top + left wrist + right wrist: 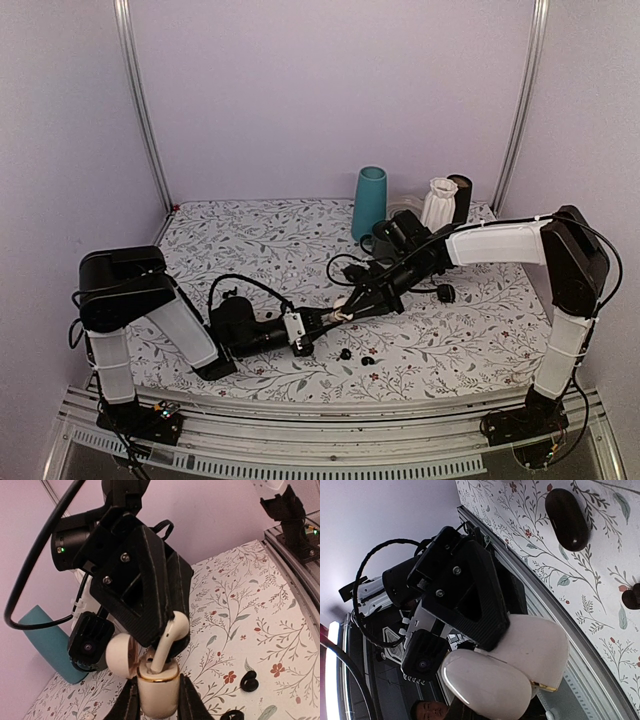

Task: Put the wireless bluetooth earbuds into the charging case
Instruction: Place the left earbud in the left side groove of the charging case.

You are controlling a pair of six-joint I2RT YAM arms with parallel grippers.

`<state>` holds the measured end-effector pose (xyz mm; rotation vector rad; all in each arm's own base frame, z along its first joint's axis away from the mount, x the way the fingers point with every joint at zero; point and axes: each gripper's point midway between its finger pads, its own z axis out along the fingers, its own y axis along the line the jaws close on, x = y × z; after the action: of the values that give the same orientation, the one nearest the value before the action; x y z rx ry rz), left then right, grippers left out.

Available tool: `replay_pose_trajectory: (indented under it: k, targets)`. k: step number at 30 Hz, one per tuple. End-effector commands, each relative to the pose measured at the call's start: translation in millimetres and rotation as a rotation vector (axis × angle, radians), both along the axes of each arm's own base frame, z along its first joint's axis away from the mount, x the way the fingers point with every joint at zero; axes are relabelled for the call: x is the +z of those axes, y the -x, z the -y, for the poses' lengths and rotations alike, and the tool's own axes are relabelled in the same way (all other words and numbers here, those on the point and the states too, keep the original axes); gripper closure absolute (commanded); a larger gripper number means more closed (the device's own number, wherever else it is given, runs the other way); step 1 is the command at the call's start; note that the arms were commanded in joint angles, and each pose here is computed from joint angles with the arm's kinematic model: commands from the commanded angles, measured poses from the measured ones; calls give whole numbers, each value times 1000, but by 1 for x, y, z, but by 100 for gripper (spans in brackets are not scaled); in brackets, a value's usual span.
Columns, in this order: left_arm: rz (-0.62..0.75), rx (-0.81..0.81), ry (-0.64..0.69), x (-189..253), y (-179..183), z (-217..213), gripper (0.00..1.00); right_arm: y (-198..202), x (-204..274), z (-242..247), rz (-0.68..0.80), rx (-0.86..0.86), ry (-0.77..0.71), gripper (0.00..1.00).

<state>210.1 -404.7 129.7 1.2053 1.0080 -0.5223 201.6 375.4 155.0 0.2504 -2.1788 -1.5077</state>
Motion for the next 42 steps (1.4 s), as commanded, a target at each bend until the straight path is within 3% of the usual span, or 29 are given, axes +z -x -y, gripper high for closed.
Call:
replay_pose_trajectory:
  k: [1, 10, 25, 32, 42]
  targets:
    - [106, -32, 154, 46, 14, 2, 100, -6, -25, 2, -50, -51, 92, 89]
    - [112, -36, 177, 51, 16, 2, 100, -16, -29, 3, -93, -129, 153, 86]
    - [41, -28, 229, 50, 12, 1, 100, -27, -20, -3, -95, -195, 135, 85]
    - [4, -21, 256, 50, 9, 3, 100, -35, -17, 0, -94, -243, 154, 76]
    - [-99, 27, 326, 49, -4, 2, 100, -53, -7, 1, -68, -302, 144, 72]
